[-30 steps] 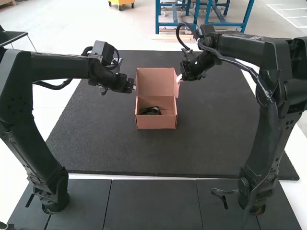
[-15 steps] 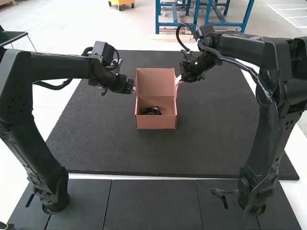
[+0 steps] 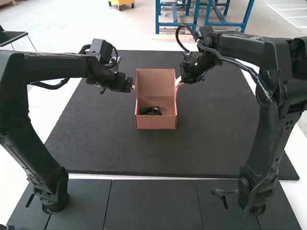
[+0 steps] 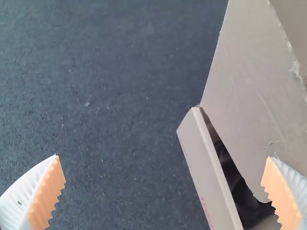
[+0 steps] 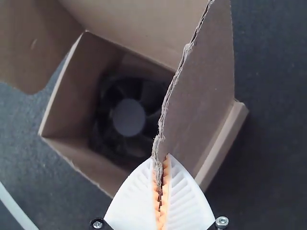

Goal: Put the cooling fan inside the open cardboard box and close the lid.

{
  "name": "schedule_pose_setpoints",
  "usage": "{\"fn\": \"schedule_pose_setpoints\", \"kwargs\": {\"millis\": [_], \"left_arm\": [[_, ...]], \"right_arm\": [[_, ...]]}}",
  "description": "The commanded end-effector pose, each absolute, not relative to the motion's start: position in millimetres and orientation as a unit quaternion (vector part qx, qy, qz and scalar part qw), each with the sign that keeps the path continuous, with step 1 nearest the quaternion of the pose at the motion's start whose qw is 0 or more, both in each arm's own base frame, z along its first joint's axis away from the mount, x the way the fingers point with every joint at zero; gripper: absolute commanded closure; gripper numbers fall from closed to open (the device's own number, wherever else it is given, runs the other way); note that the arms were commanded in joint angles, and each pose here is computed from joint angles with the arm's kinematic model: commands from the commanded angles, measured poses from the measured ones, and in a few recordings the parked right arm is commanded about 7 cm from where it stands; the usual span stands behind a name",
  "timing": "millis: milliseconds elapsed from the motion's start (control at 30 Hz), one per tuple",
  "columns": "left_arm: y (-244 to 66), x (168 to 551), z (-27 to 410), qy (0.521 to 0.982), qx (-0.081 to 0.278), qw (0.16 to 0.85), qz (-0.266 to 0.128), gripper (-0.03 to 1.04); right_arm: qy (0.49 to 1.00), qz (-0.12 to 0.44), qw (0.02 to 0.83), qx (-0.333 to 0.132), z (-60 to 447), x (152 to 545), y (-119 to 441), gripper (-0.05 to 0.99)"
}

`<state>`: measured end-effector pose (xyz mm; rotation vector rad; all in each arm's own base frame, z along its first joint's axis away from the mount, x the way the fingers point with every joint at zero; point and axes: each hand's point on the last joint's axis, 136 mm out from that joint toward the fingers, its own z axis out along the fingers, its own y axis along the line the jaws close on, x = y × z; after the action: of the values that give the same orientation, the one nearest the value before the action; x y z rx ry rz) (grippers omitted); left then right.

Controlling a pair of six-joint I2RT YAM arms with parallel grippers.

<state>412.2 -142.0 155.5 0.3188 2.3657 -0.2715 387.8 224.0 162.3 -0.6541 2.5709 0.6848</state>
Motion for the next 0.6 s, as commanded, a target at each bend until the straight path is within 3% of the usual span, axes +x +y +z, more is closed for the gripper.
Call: {"fn": "schedule_pose_setpoints", "kwargs": {"millis": [0, 567], "left_arm": [[-150, 414, 186, 0.903, 0.137, 0.391, -0.117, 0.04], [-148, 409, 185, 0.905, 0.139, 0.384, -0.114, 0.04]], "right_arm": [[0.909, 0.269, 0.197, -0.249, 171, 379, 241, 0.96], [0.919, 0.253, 0.144, -0.265, 139, 353, 235, 0.96]]}}
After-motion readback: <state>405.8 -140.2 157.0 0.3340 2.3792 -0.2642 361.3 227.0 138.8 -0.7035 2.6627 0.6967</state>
